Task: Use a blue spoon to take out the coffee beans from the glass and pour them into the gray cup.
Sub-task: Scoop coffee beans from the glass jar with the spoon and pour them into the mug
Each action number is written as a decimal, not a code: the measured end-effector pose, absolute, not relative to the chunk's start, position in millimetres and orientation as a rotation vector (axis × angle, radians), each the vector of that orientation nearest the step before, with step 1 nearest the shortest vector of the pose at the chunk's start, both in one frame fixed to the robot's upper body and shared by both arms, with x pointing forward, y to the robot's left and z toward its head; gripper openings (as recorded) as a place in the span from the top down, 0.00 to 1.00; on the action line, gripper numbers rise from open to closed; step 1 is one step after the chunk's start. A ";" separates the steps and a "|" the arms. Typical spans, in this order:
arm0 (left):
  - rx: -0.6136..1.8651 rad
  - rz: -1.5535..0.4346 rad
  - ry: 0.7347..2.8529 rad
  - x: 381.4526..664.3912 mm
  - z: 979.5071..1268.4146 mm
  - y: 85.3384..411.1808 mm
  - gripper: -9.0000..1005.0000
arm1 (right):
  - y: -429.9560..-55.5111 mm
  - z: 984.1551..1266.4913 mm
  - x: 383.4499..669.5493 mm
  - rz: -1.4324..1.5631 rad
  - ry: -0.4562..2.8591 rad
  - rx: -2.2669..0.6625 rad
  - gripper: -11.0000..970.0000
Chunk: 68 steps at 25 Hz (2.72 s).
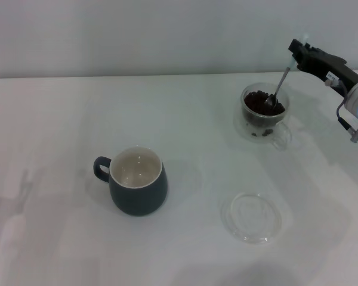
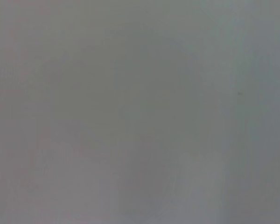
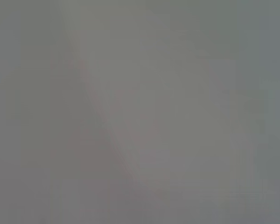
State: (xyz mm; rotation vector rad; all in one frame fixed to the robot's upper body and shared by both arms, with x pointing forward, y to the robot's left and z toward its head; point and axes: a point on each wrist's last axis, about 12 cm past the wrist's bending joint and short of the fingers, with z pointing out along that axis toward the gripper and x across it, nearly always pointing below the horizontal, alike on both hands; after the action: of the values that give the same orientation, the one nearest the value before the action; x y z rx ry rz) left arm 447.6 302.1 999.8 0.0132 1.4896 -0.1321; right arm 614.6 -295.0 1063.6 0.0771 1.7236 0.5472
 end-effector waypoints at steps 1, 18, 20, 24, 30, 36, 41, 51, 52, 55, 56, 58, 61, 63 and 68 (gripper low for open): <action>0.013 -0.132 1.489 447.6 999.9 302.1 0.17 | -296.0 1063.1 614.1 0.552 1.723 0.093 0.84; 0.027 -0.115 1.481 451.2 1002.0 306.3 0.17 | -303.7 1052.5 607.4 0.660 1.758 0.324 0.84; 0.024 -0.111 1.480 451.4 1002.1 306.9 0.17 | -303.5 1052.4 607.3 0.677 1.757 0.344 0.84; 0.024 -0.105 1.480 451.4 1002.1 307.5 0.17 | -303.6 1052.4 607.3 0.714 1.752 0.391 0.84; 0.021 -0.084 1.479 451.4 1002.6 312.4 0.17 | -306.3 1053.6 608.5 0.752 1.729 0.475 0.84; 0.027 -0.073 1.481 450.9 1002.5 315.2 0.17 | -311.1 1049.1 605.0 0.786 1.708 0.586 0.84; 0.028 -0.071 1.482 450.9 1002.5 315.5 0.17 | -312.9 1047.2 603.6 0.797 1.702 0.624 0.84; 0.034 -0.062 1.482 451.1 1002.7 317.8 0.17 | -319.7 1043.1 598.6 0.833 1.653 0.748 0.84; 0.034 -0.061 1.482 451.1 1002.7 317.9 0.17 | -321.2 1042.7 597.1 0.837 1.642 0.760 0.84; 0.027 -0.054 1.481 451.1 1002.9 319.3 0.17 | -324.1 1042.6 593.4 0.858 1.615 0.781 0.84; 0.024 -0.052 1.481 451.0 1002.9 319.8 0.17 | -324.7 1042.7 592.5 0.866 1.609 0.784 0.84; 0.023 -0.051 1.481 450.8 1002.8 319.9 0.17 | -325.9 1043.6 590.4 0.889 1.593 0.788 0.84; 0.023 -0.051 1.481 450.7 1002.7 320.0 0.17 | -326.4 1045.1 586.7 0.933 1.569 0.789 0.84; 0.023 -0.051 1.483 450.9 1002.5 320.0 0.17 | -324.8 1046.6 583.9 0.978 1.554 0.781 0.84; 0.022 -0.051 1.485 451.2 1002.4 319.9 0.17 | -315.9 1049.6 576.0 1.113 1.558 0.731 0.84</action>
State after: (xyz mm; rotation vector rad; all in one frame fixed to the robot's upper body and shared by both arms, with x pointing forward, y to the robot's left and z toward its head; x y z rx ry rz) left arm 451.2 319.9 1002.4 0.0222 1.4851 -0.0507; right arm 576.0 -315.9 1049.6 0.7314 1.5584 1.1125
